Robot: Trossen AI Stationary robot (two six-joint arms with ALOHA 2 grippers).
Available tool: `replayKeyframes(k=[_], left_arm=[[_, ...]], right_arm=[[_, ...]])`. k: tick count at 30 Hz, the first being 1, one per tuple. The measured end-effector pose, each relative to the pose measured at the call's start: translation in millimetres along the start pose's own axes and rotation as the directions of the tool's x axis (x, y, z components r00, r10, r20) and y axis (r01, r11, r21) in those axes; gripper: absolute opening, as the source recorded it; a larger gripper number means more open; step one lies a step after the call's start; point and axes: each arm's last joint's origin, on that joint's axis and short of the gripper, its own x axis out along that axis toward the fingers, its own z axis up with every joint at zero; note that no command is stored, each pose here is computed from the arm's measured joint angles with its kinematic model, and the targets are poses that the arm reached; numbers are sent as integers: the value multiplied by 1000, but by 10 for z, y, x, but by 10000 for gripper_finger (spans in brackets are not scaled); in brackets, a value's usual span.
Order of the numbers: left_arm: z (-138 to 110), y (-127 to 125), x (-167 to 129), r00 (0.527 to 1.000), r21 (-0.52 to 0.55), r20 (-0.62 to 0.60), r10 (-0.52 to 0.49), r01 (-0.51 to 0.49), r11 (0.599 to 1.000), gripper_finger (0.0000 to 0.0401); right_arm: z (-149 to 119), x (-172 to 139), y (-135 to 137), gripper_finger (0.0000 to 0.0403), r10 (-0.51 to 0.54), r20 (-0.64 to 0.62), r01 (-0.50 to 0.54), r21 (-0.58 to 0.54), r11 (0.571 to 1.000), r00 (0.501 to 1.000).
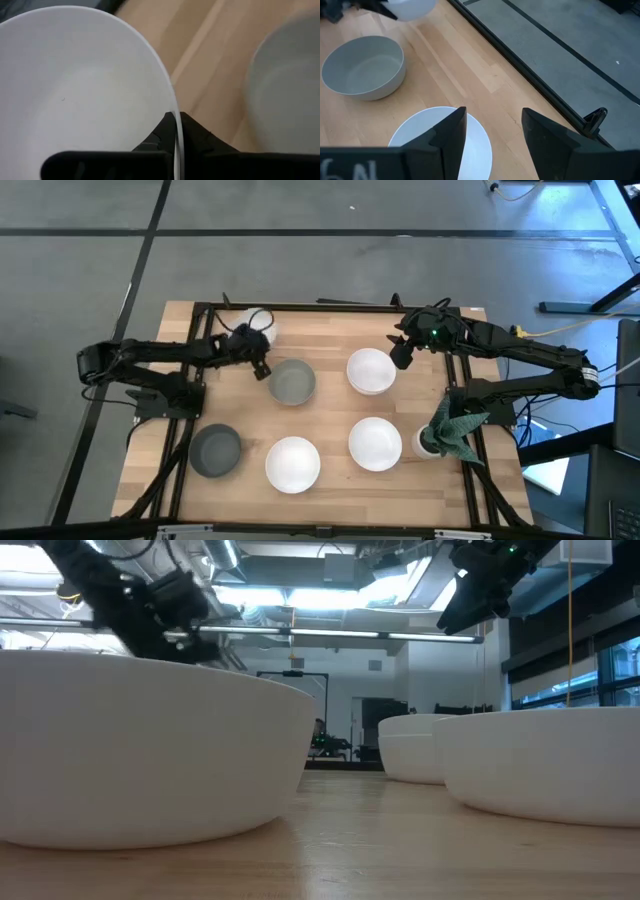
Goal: Nest bowls inside each other
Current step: Stack the white bowl on top of the white bowl
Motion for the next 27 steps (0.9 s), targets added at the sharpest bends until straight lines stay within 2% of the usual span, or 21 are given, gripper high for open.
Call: replayKeyframes(k=[5,8,11,16,22,27], left_arm=[[448,11,-132,968,-8,149,-202,205,979,2],[725,-88,-237,927,63,223,-302,295,953,1],[1004,-192,-361,893,169,292,-343,305,937,1],[1377,-321,-422,856,241,340,-388,319,916,1],[1692,-556,-212,843,325,281,-458,366,872,0],[1954,-706,1,806,375,273,-525,414,830,0]], right_arm=[[0,0,0,193,0,0,0,0,1000,1000],[0,1,1,193,0,-1,0,0,1000,1000],[3,5,-13,193,-6,-1,6,6,1000,1000],[8,15,-53,193,-23,-2,23,20,1000,1000],[14,29,-125,193,-83,-2,83,38,996,997],[-1,39,-195,193,-138,-23,139,44,989,990]])
